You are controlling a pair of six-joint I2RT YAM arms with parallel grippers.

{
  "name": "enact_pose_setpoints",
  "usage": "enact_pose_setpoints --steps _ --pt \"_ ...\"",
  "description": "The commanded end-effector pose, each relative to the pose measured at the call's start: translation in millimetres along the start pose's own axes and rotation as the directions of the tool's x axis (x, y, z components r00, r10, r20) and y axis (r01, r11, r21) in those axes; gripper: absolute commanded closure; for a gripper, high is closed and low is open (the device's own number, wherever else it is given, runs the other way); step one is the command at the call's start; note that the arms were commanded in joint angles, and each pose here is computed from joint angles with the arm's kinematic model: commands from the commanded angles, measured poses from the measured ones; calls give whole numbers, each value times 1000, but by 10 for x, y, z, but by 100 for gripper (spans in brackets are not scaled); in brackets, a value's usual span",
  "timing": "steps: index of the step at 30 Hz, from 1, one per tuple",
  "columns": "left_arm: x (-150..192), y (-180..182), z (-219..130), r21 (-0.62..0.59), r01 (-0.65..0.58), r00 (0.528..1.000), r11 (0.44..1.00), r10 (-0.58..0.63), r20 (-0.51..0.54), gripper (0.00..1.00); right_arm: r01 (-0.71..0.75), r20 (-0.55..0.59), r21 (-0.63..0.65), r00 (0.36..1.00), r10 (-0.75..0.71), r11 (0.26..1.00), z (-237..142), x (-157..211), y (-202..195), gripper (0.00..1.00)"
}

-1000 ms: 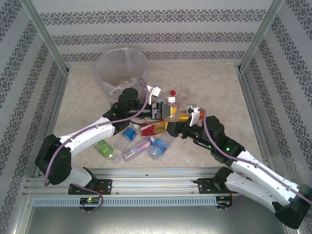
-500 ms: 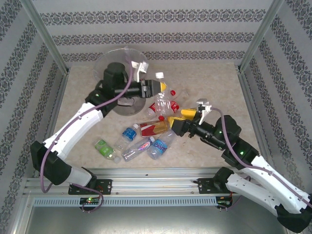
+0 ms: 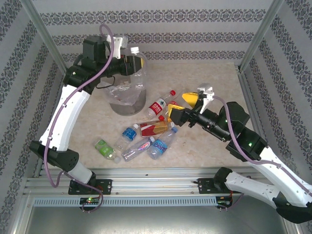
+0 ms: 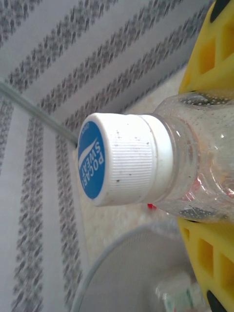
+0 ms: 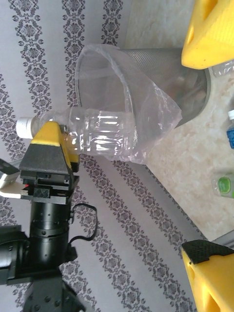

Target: Put the plastic bottles in the bin

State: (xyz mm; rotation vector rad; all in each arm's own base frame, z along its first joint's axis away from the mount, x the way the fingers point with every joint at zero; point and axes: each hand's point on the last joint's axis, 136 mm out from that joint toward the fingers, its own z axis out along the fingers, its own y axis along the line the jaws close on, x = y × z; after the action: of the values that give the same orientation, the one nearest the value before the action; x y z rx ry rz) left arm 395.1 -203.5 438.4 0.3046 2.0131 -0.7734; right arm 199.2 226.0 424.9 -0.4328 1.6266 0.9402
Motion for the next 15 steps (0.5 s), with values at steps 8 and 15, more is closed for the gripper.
enact_pose_setpoints --steps 8,15 --pt "-28 889 13 -371 -210 976 904 171 -135 58 39 10 -12 999 -39 999 -54 -102 74 7" --pt "104 1349 314 -463 -257 956 848 152 -251 58 33 -13 -43 999 -34 999 -26 -65 127 2"
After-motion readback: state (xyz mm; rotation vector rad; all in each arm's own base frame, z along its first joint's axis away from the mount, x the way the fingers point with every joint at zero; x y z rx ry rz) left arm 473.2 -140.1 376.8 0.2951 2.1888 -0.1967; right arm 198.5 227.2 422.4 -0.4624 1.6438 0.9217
